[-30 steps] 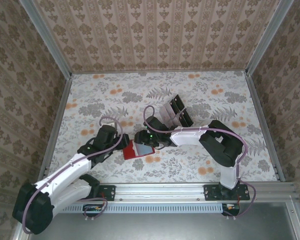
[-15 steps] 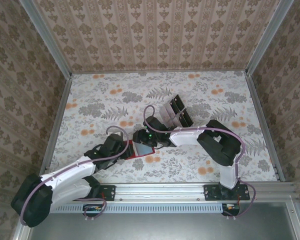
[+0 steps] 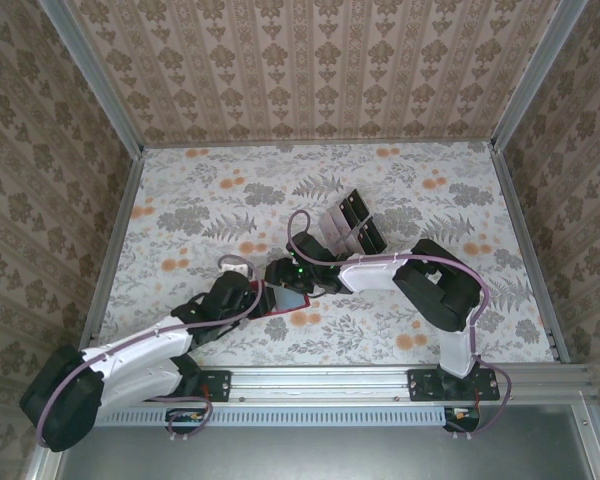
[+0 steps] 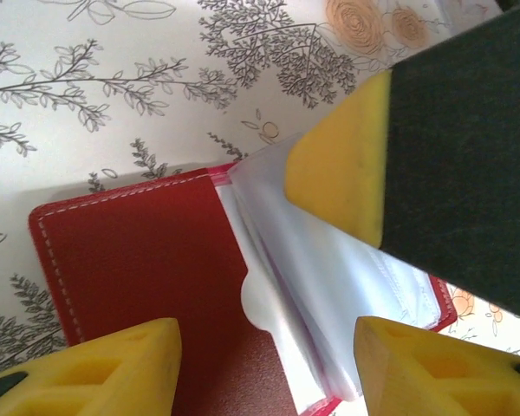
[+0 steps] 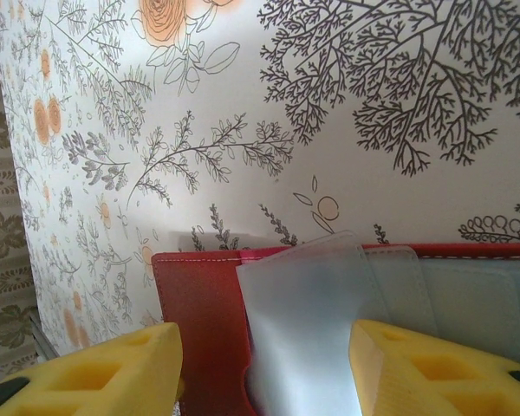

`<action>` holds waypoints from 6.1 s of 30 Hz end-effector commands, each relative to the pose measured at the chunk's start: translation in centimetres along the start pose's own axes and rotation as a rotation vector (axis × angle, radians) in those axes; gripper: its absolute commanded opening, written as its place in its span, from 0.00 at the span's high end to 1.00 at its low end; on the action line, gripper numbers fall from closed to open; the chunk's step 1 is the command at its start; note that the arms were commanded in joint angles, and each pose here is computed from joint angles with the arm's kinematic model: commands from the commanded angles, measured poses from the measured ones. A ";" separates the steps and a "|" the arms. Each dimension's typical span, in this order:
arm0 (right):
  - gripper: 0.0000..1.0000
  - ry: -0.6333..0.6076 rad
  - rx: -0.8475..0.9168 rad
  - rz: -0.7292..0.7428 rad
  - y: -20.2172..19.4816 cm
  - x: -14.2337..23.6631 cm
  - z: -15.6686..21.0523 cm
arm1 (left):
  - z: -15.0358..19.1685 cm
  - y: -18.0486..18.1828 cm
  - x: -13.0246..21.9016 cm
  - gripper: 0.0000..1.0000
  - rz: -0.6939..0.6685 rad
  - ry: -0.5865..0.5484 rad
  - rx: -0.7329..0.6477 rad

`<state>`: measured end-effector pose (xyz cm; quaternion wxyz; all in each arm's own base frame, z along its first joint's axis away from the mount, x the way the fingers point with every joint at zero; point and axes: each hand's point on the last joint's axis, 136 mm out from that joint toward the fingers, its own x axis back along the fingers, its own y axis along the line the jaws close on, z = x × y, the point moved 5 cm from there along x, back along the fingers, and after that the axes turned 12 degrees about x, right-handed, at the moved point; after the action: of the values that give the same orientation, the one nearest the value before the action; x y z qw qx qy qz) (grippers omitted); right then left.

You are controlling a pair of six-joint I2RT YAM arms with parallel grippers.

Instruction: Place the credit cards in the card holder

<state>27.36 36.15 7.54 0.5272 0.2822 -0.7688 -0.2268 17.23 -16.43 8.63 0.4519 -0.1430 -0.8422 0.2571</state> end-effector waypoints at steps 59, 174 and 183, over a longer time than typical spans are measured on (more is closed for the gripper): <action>0.43 0.026 0.016 0.021 0.2 -0.1 0.7 | 1.6 0.8 -1.5 0.40 -0.118 0.008 -0.119; 0.42 -0.014 0.050 -0.021 -1.3 1.4 -2.7 | 5.1 4.5 -5.5 0.42 -0.374 0.207 -0.163; 0.42 -0.019 0.062 -0.036 -0.5 2.0 -2.8 | 5.1 4.3 -5.6 0.41 -0.363 0.207 -0.166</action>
<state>29.37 33.36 8.01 0.5196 0.2841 -0.7766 -0.2151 20.78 -20.01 5.45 0.4295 -0.0818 -0.8853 0.1581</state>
